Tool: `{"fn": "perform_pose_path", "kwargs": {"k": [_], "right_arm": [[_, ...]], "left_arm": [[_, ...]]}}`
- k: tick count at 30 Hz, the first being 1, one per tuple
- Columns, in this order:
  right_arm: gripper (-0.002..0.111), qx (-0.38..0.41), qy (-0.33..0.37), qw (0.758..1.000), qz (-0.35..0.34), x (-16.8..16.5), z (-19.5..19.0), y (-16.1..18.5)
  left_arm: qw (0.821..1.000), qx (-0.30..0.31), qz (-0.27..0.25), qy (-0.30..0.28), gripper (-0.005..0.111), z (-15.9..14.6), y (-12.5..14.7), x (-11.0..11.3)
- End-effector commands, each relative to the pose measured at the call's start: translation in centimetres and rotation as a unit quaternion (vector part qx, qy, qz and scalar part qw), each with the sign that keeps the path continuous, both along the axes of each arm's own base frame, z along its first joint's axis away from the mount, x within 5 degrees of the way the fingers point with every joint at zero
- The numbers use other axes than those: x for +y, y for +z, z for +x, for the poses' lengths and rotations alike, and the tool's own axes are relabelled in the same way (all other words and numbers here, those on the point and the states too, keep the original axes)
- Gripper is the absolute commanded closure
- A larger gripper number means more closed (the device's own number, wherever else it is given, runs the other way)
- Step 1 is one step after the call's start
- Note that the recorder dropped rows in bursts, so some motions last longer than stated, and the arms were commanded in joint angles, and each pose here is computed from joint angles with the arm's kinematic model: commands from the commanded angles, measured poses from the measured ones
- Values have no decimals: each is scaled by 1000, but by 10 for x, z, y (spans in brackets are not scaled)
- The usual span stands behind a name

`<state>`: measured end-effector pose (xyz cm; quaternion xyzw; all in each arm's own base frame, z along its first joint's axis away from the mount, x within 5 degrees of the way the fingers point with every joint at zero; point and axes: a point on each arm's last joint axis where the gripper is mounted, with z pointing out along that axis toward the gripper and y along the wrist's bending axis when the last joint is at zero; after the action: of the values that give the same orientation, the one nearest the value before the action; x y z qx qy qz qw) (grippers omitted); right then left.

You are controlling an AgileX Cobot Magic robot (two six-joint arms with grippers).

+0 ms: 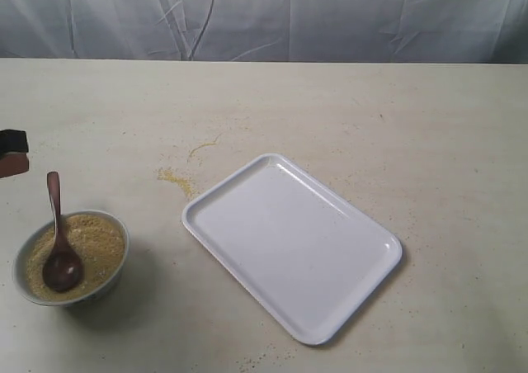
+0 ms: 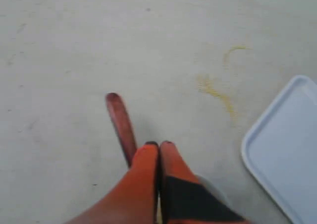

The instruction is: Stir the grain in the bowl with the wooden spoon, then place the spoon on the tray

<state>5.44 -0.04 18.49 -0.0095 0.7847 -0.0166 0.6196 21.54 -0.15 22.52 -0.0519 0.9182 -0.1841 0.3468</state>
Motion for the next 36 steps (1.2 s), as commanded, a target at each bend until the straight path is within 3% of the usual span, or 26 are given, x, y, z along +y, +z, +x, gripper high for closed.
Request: {"fn": "perform_pose_path", "kwargs": {"k": [1, 4, 10, 13, 22, 32, 36], "right_arm": [[108, -8, 1, 1000, -1, 0, 0, 1], [108, -8, 1, 1000, -1, 0, 0, 1], [108, -8, 1, 1000, -1, 0, 0, 1], [108, -8, 1, 1000, -1, 0, 0, 1], [108, -8, 1, 1000, -1, 0, 0, 1], [108, -9, 1, 1000, -1, 0, 0, 1], [108, -9, 1, 1000, -1, 0, 0, 1]], "left_arm": [[999, -1, 0, 47, 107, -1, -15, 3], [998, 28, -9, 54, 100, 7, -28, 5], [997, 68, -10, 44, 59, 26, -44, 8], [996, 82, -13, 29, 49, 36, -49, 8], [993, 119, -11, 8, 49, 64, -74, 11], [989, 122, -62, -50, 49, 81, -88, 2], [990, 120, -57, -55, 57, 81, -88, 2]]}}
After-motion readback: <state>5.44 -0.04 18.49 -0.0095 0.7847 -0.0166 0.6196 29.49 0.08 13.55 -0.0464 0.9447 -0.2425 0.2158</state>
